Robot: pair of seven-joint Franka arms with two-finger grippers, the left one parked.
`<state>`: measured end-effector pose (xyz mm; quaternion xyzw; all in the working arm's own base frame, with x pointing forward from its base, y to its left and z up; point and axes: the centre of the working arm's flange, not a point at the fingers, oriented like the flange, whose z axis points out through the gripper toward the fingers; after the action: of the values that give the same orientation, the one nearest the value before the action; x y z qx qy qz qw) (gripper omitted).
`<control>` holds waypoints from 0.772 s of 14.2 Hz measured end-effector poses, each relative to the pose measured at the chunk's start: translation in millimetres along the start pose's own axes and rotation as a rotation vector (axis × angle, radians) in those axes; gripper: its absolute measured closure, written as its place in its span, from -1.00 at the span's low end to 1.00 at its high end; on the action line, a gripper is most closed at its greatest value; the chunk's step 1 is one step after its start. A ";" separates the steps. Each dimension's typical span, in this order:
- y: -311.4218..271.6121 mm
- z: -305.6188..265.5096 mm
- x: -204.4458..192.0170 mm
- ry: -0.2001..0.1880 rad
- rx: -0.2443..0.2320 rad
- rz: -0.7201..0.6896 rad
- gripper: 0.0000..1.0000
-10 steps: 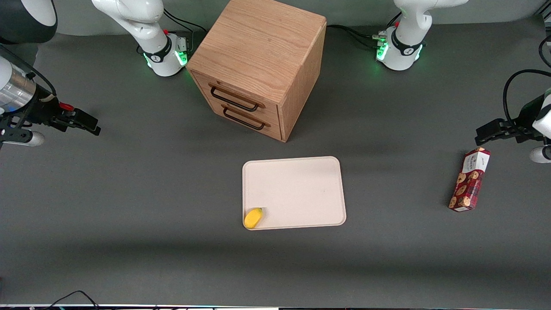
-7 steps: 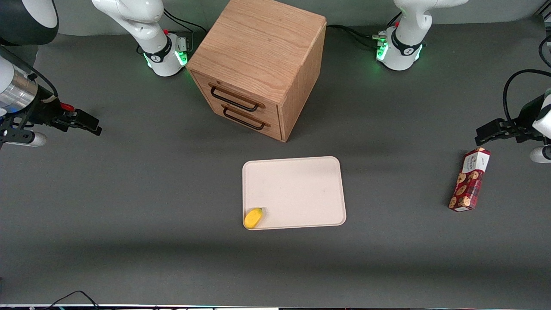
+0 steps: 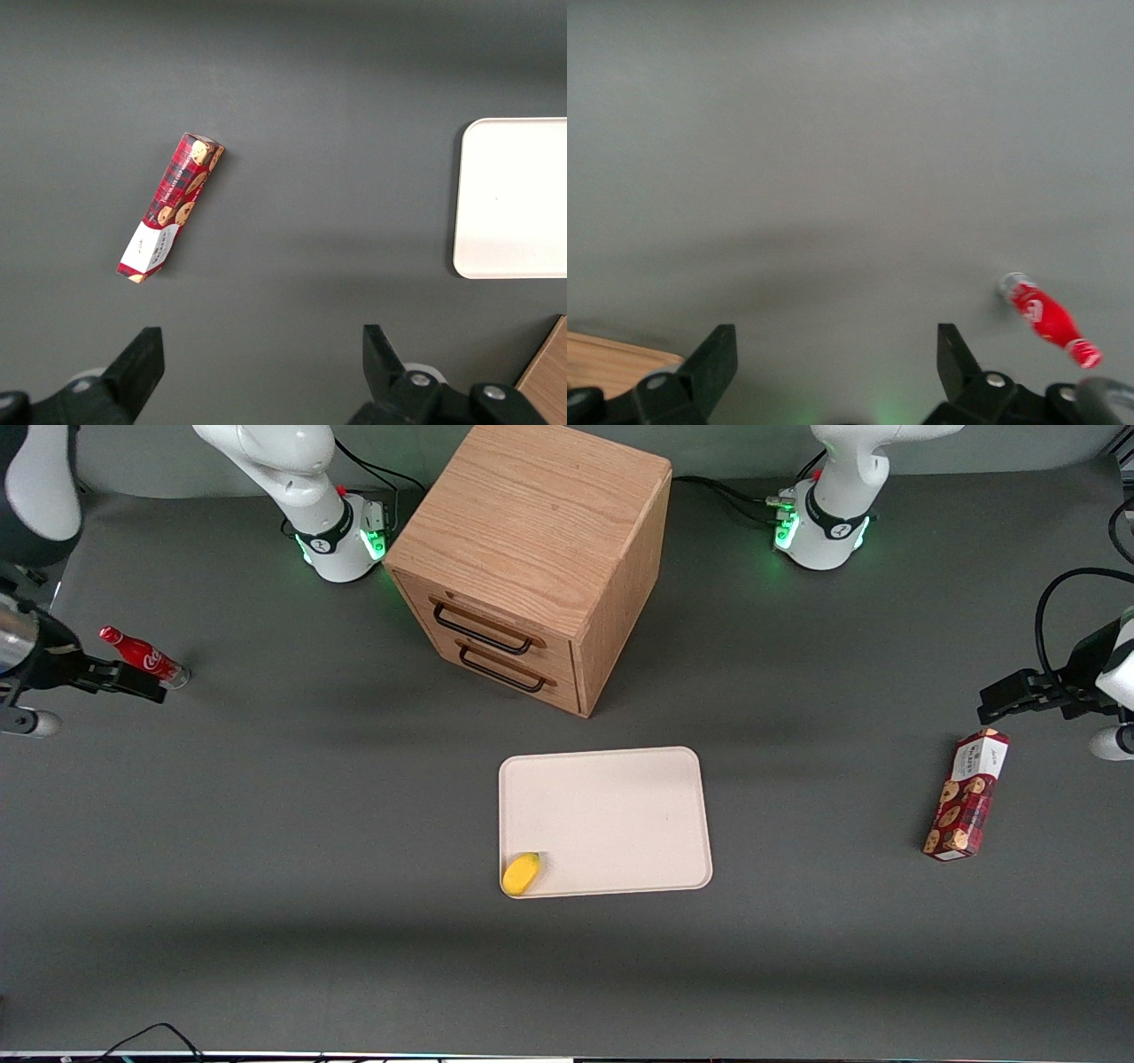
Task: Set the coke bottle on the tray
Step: 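Move the right gripper toward the red Coca-Cola bottle lying on the table, then lower the open right gripper around the bottle's body and close it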
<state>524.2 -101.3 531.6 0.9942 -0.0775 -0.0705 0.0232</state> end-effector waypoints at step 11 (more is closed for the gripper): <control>236.3 172.8 -121.5 0.111 -0.034 -0.141 -1.00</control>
<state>344.9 -321.6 390.8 0.9991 -0.0046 -0.0180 0.0392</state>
